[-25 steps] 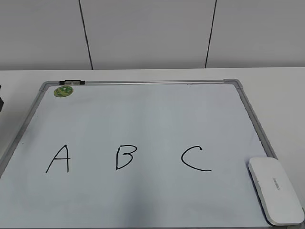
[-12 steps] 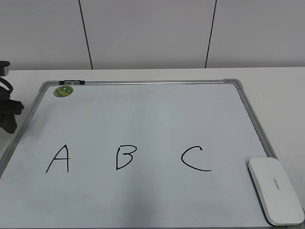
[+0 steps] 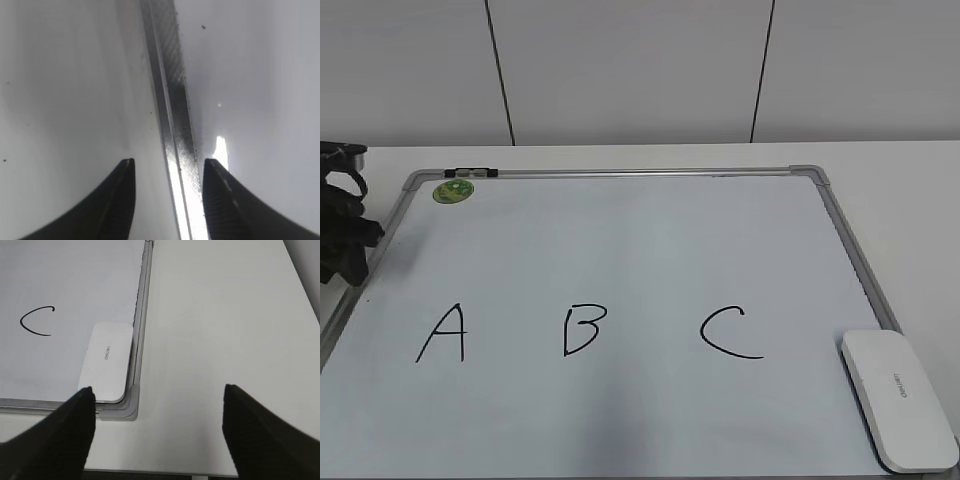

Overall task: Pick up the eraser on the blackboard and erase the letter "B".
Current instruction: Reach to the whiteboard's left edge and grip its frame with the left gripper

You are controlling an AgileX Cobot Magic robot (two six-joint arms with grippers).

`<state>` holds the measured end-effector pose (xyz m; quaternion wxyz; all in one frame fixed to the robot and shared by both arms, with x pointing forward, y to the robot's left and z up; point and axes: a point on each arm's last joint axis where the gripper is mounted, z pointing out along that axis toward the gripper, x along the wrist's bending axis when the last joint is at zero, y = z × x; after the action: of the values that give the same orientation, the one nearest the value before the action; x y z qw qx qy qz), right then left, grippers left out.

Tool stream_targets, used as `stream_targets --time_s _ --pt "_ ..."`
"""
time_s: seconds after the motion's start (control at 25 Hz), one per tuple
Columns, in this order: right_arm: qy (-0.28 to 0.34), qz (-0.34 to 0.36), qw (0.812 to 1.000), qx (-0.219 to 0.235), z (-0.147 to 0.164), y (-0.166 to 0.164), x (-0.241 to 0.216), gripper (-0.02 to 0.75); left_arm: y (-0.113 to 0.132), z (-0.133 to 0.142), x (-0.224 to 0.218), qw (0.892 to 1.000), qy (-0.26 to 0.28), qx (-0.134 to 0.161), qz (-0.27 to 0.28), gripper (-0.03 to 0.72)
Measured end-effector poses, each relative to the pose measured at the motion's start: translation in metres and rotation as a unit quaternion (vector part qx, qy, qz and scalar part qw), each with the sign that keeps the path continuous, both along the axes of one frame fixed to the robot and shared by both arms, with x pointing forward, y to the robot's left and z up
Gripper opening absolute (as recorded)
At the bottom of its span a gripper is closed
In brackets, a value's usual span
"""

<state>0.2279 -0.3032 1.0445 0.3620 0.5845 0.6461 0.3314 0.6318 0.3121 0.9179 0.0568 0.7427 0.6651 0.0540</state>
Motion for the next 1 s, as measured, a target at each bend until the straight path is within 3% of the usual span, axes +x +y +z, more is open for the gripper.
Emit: stream_targets --time_s 0.4,1.0 --pt "0.000 0.000 1.000 0.000 0.0000 0.0000 0.0000 0.588 0.0055 -0.0086 0.0040 1.000 0.010 -0.025 0.007 0.284" --pt "0.000 0.000 1.000 0.000 0.0000 0.0000 0.0000 0.588 0.0053 -0.0113 0.0051 1.000 0.008 -0.025 0.008 0.261"
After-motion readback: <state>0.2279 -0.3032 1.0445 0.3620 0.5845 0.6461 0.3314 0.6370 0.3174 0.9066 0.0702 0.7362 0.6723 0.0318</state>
